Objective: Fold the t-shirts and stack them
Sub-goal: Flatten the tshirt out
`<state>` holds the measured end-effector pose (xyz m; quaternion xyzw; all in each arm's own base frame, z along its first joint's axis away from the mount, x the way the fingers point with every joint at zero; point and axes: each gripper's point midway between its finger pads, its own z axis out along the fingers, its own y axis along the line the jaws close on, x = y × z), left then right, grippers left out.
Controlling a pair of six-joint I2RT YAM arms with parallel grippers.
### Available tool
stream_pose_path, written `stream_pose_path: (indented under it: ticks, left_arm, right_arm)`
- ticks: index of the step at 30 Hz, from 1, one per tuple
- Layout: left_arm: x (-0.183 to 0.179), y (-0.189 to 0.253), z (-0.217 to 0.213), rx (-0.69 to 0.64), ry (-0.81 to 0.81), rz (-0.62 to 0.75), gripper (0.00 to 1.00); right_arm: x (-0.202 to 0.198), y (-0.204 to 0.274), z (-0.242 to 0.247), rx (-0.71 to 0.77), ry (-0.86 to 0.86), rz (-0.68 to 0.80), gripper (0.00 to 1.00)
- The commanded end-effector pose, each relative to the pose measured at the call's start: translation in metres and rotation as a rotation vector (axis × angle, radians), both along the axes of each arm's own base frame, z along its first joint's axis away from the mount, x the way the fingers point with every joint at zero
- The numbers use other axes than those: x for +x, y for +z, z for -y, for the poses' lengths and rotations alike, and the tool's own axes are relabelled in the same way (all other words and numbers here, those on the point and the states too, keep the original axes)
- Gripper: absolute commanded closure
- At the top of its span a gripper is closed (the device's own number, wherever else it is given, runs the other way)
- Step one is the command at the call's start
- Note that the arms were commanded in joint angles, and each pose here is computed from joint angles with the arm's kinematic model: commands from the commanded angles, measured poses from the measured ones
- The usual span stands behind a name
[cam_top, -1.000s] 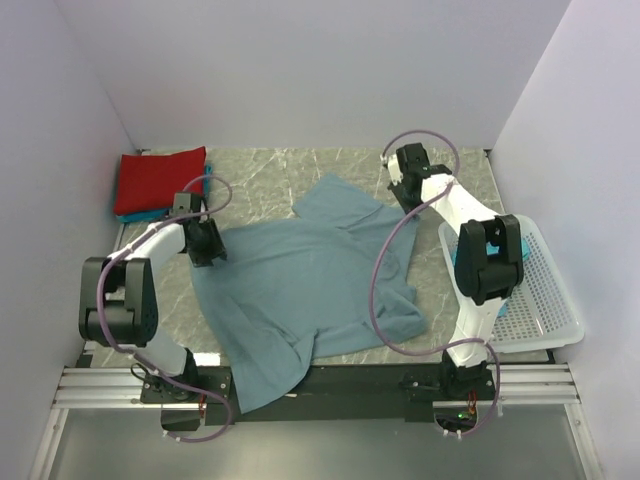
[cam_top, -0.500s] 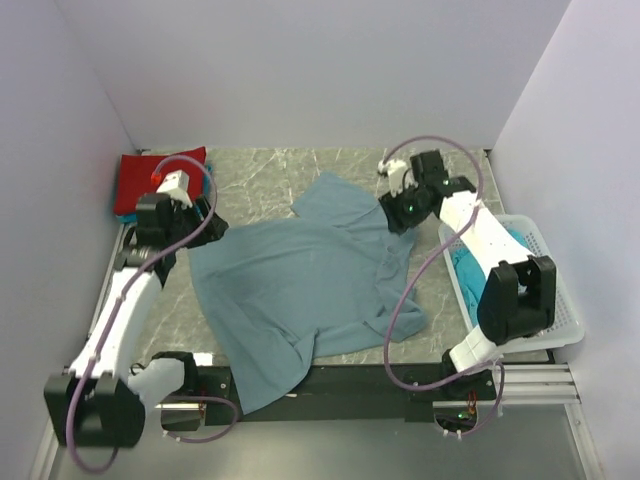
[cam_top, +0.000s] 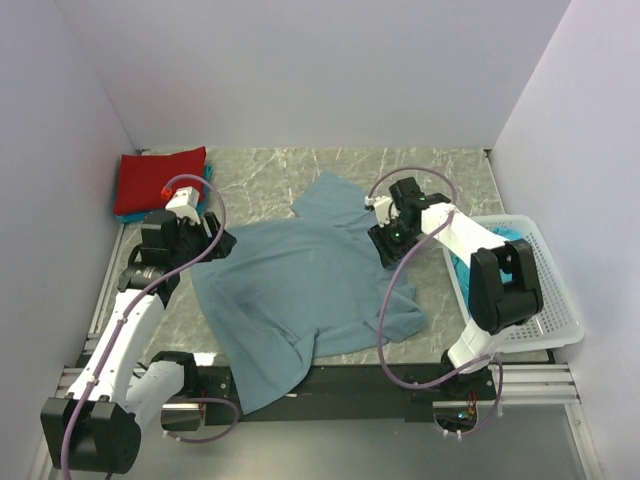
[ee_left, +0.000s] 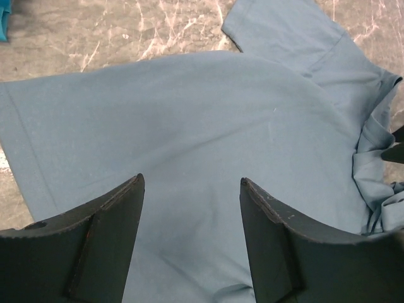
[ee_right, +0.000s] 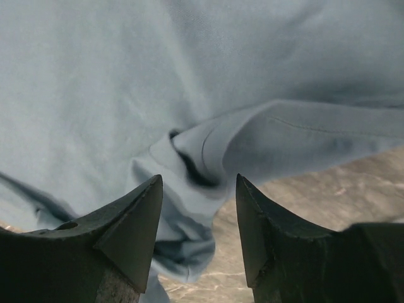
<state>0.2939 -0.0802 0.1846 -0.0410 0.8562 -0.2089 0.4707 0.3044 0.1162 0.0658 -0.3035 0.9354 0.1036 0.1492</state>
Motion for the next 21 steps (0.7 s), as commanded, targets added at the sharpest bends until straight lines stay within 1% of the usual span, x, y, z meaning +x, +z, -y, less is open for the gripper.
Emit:
stream_pose_path:
  ticks: [1,2,4,6,7,8,9,12,14,16,17,20,21]
  left_arm:
    - [0.005,0.019,0.004,0.007,-0.034,0.073,0.32]
    - [0.004,0.02,0.003,0.01,-0.028,0.079,0.33]
    - [0.003,0.023,0.002,0.01,-0.025,0.092,0.32]
    - [0.003,0.023,0.002,0.012,-0.024,0.093,0.33]
    - [0.003,0.024,0.002,0.012,-0.023,0.095,0.32]
    - [0.003,0.024,0.003,0.01,-0.027,0.093,0.32]
    - [0.003,0.023,0.003,0.01,-0.028,0.092,0.33]
    - [0.002,0.026,0.005,0.003,-0.037,0.1,0.33]
    - [0.002,0.027,0.006,-0.001,-0.04,0.106,0.33]
    - [0.001,0.028,0.007,-0.002,-0.045,0.109,0.33]
    - [0.0,0.027,0.007,-0.003,-0.046,0.104,0.33]
    - [0.0,0.029,0.007,-0.004,-0.047,0.111,0.33]
    - [-0.001,0.029,0.007,-0.004,-0.047,0.113,0.32]
  right_arm:
    - [0.013,-0.008,0.003,-0.054,-0.041,0.007,0.43]
    - [0.013,-0.013,0.005,-0.069,-0.047,0.001,0.44]
    - [0.013,-0.015,0.01,-0.095,-0.05,0.0,0.59]
    - [0.015,-0.011,0.018,-0.137,-0.064,0.02,0.78]
    - [0.015,-0.009,0.027,-0.172,-0.078,0.035,0.96]
    - [0.017,0.002,0.034,-0.2,-0.09,0.074,1.0]
    - [0.02,0.008,0.051,-0.28,-0.118,0.113,1.0]
    - [0.016,0.032,0.077,-0.352,-0.166,0.188,1.0]
    - [0.008,0.041,0.092,-0.397,-0.185,0.201,1.0]
    - [-0.004,0.043,0.099,-0.414,-0.191,0.176,1.0]
    - [-0.008,0.042,0.101,-0.423,-0.196,0.165,0.98]
    - [-0.019,0.046,0.105,-0.431,-0.203,0.155,0.79]
    - [-0.021,0.05,0.106,-0.426,-0.205,0.166,0.63]
